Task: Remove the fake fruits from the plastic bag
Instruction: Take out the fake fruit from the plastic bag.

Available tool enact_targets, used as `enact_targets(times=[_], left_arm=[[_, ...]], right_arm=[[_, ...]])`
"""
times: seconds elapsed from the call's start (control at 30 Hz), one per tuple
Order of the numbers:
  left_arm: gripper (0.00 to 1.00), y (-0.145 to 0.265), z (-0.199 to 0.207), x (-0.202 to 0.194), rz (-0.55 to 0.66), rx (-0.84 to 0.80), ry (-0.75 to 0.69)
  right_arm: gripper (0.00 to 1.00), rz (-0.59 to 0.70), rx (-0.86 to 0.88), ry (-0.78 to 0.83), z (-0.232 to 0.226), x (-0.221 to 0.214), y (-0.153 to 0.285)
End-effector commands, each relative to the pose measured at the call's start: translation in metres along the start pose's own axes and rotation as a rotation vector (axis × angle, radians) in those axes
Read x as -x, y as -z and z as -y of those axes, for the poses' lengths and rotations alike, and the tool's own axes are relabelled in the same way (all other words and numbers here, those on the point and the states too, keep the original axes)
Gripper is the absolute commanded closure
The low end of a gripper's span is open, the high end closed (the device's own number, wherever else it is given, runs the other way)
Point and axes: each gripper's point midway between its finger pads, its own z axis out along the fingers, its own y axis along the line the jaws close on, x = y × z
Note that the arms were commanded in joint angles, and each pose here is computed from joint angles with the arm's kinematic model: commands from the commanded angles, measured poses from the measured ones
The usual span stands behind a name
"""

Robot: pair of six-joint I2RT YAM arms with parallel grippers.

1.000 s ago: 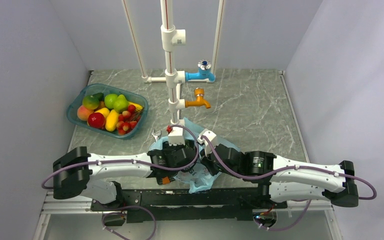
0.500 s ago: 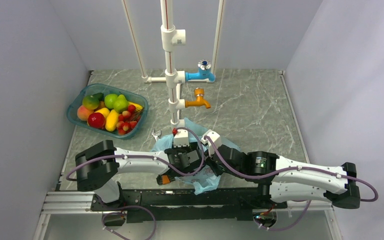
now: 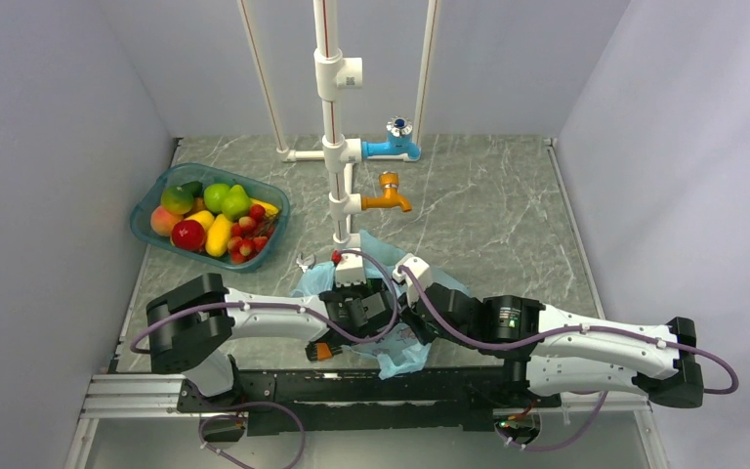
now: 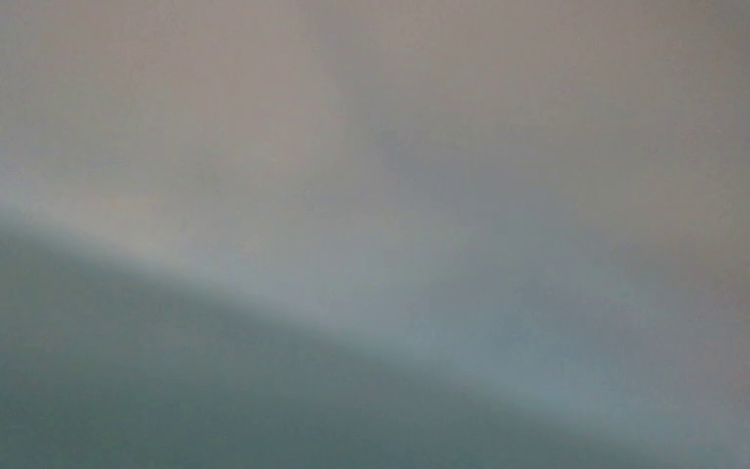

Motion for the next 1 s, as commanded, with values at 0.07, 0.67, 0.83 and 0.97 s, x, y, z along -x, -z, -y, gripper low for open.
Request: enact_targets(times=[0.07, 0.67, 0.83, 0.97], left_arm=[[0.13, -0.007, 0.005, 0.017, 0.078, -0.004, 0.015], [0.53, 0.052, 0.016, 0.006, -0.115, -0.311, -0.029], [0.59, 0.086, 0.030, 0.007, -0.178, -0.548, -0.028], [0.63, 0.111, 0.028, 0.007, -0.245, -0.647, -0.033]], right_arm=[[1.00, 0.063, 0.087, -0.020, -0.019, 0.019, 0.005], [1.00, 0.063, -0.005, -0.008, -0.002, 0.012, -0.002], [1.00, 0.081, -0.035, -0.029, 0.002, 0.014, -0.005], [1.00, 0.098, -0.092, -0.051, 0.012, 0.016, -0.005]])
